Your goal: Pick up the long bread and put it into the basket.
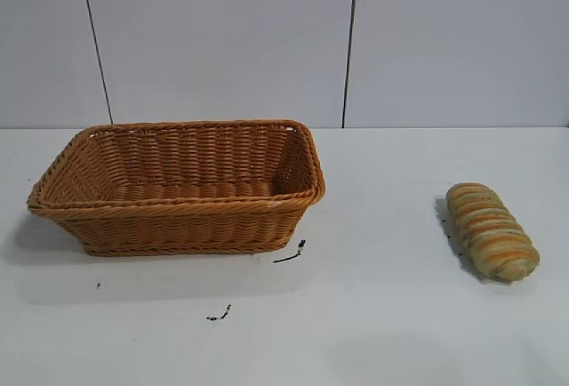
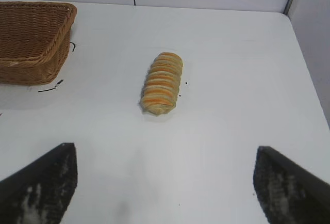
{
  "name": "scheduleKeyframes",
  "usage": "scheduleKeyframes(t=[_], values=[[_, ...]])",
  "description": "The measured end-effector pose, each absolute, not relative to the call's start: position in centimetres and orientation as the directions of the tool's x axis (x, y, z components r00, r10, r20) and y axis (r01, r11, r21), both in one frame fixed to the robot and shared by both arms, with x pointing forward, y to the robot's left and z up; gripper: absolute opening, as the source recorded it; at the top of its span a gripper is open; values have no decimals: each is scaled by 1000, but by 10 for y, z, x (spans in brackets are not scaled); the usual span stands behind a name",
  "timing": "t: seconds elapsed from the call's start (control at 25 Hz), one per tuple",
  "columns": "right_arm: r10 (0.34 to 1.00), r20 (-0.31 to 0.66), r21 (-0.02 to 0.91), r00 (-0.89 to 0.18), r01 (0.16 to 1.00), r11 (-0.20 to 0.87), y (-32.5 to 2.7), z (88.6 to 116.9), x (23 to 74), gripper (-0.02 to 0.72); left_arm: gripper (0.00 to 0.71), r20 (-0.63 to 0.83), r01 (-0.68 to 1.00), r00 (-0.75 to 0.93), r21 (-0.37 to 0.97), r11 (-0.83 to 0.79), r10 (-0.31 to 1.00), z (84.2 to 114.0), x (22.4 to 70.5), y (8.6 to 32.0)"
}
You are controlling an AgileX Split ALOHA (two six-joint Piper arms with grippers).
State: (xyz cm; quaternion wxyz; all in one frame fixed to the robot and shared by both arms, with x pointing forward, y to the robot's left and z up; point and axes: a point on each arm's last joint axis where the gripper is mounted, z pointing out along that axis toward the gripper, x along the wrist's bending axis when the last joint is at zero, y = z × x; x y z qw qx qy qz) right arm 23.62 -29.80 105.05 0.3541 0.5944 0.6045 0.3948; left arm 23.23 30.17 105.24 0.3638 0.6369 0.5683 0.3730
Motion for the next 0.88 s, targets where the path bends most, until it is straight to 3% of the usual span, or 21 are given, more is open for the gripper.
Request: scheduleKeyframes(t=[0.44, 0.64, 0.88], values=[[998, 41, 897, -42, 442, -18, -298, 1051, 237, 638, 696, 62, 453, 76, 887, -90, 995, 1052, 232, 302], [999, 37, 851, -40, 526, -10, -297, 1070, 259, 638, 696, 62, 453, 76, 887, -90, 995, 1052, 232, 302], [999, 35, 743, -33, 670, -4, -293, 1098, 331, 638, 696, 62, 453, 76, 887, -90, 995, 1052, 232, 302]])
